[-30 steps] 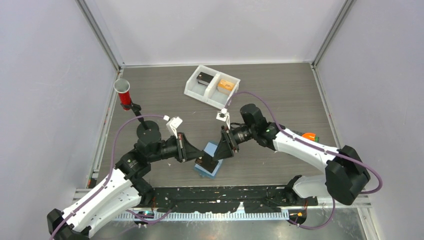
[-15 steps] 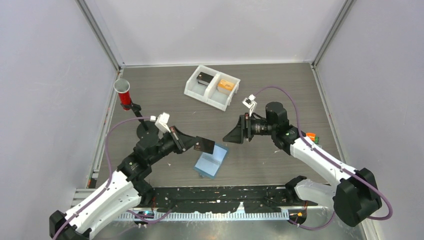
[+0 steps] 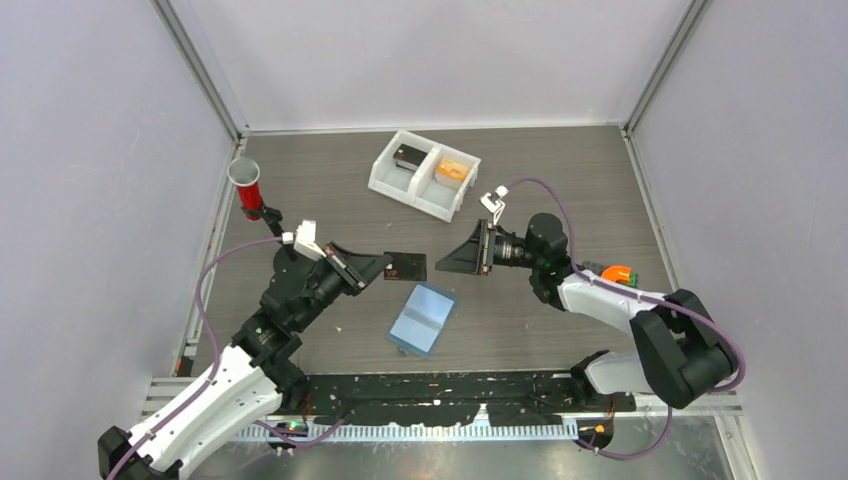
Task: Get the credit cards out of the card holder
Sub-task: Place the credit card in the storage box.
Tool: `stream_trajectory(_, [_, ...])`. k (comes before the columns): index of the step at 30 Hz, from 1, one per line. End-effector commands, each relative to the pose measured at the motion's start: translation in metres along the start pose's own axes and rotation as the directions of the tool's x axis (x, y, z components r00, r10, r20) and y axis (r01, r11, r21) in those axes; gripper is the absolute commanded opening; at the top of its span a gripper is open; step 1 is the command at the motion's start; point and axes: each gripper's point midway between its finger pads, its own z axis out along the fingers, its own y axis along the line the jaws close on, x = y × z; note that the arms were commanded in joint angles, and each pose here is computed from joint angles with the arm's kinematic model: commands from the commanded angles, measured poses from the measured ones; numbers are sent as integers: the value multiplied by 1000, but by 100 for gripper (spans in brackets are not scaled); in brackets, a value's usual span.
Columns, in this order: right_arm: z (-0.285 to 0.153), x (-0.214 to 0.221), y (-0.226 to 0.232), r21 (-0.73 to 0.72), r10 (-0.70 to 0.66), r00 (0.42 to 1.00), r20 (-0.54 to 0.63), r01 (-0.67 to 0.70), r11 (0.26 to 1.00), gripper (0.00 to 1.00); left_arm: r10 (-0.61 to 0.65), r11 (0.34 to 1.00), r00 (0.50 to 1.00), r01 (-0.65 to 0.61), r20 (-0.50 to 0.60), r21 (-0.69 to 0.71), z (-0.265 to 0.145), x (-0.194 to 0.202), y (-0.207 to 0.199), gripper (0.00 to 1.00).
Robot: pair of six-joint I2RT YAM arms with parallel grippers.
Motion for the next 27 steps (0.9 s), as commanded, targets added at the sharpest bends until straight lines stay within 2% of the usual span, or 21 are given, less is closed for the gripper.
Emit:
stream_trajectory(1, [4,-13,38,-167,-45,998,36,50,985,58,-39,998,998,36,55,51,8,-10,-8,0])
stream_trajectory(6, [15,-11,30,-175,-5,1000,30,10,985,53,-64,996,998,63,8,69,13,-1,-10,0])
stream_trajectory(14, [21,-12,25,-210,33,999,29,-26,977,26,-74,995,997,74,8,71,16,1,-6,0])
stream_trajectory(16, [21,-11,23,-213,40,999,24,-34,976,23,-72,995,997,71,13,68,14,1,-6,0])
stream_trajectory(19, [19,-7,26,-233,37,999,11,-34,972,27,-59,997,998,57,33,45,10,-3,-1,0])
stream_trajectory(22, [14,-8,30,-235,28,999,17,-23,972,38,-39,999,997,41,68,-18,7,-8,11,0])
stream_trajectory(25, [15,-7,21,-187,17,1000,18,-14,982,49,-37,999,996,39,78,-19,3,-11,10,0])
stream_trajectory(27, [17,-7,12,-137,8,1000,20,-5,991,52,-30,999,996,32,81,-22,0,-13,7,0])
